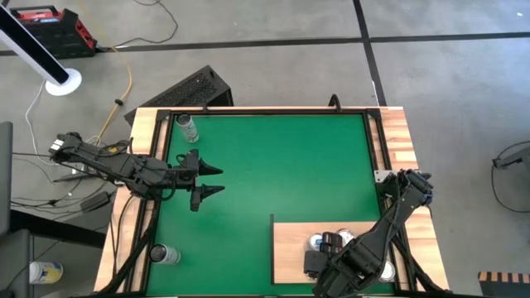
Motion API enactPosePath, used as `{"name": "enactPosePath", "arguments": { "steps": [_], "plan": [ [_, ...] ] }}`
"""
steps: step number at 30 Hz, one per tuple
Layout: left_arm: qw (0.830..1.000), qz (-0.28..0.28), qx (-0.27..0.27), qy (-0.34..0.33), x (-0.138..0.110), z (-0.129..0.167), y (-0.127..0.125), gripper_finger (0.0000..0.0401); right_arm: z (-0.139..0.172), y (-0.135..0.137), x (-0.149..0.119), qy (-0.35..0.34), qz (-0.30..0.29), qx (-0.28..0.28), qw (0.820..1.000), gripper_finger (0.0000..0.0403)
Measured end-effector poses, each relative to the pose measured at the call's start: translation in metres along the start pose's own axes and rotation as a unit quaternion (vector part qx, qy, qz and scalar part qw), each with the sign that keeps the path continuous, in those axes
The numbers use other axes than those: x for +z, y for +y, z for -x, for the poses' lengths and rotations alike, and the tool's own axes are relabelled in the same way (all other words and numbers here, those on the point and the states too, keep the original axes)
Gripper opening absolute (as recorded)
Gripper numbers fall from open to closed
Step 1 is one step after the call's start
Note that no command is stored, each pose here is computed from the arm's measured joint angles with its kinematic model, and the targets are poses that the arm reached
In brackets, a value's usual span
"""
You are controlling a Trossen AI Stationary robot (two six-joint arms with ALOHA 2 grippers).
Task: Place canned beverage on shelf
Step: Adjust the blue soda can, then put the top white yellow soda can on the shelf
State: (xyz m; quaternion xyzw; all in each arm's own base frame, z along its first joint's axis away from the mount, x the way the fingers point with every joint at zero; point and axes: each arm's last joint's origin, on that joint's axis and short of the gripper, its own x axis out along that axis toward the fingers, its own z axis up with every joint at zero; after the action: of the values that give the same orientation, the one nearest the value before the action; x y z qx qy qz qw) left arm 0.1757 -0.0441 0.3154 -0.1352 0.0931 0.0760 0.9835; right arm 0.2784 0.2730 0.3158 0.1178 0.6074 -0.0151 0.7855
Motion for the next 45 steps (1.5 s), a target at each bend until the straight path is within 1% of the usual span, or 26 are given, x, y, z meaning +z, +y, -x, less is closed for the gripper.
{"name": "enactPosePath", "arguments": {
  "steps": [3,10,16,24,32,34,37,39,41,43,45],
  "plan": [
    [1.000,0.000,0.000,0.000,0.000,0.000,0.000,0.0256,0.000,-0.001,-0.001,0.002,0.008,-0.004,1.000,0.0329],
    [1.000,0.000,0.000,0.000,0.000,0.000,0.000,0.0256,0.004,-0.005,0.002,0.001,0.003,-0.003,1.000,0.0330],
    [1.000,0.000,0.000,0.000,0.000,0.000,0.000,0.0256,0.018,-0.010,0.006,0.005,0.001,-0.011,1.000,0.0331],
    [1.000,0.000,0.000,0.000,0.000,0.000,0.000,0.0256,0.045,-0.007,0.013,-0.017,0.005,0.030,0.999,0.0331],
    [1.000,-0.002,0.000,0.000,0.000,0.000,0.000,0.0256,0.065,-0.008,0.017,-0.033,0.000,0.051,0.998,0.0331],
    [1.000,-0.002,-0.004,0.001,0.000,0.000,0.000,0.0256,0.068,-0.010,0.020,-0.037,-0.003,0.056,0.998,0.0331],
    [1.000,-0.003,-0.028,0.011,0.000,0.001,-0.001,0.0256,0.074,-0.011,0.022,-0.044,-0.007,0.064,0.997,0.0331],
    [0.999,-0.011,-0.036,0.036,0.002,0.005,-0.001,0.0256,0.079,-0.012,0.025,-0.051,-0.012,0.070,0.996,0.0331],
    [0.998,-0.012,-0.013,0.067,0.009,0.011,0.000,0.0256,0.083,-0.012,0.026,-0.060,-0.013,0.073,0.995,0.0331],
    [0.994,-0.010,0.046,0.099,0.017,0.020,0.006,0.0256,0.085,-0.013,0.026,-0.072,-0.013,0.068,0.995,0.0331],
    [0.988,0.005,0.109,0.112,0.028,0.028,0.013,0.0256,0.085,-0.013,0.027,-0.082,-0.011,0.061,0.995,0.0331]
  ]
}}
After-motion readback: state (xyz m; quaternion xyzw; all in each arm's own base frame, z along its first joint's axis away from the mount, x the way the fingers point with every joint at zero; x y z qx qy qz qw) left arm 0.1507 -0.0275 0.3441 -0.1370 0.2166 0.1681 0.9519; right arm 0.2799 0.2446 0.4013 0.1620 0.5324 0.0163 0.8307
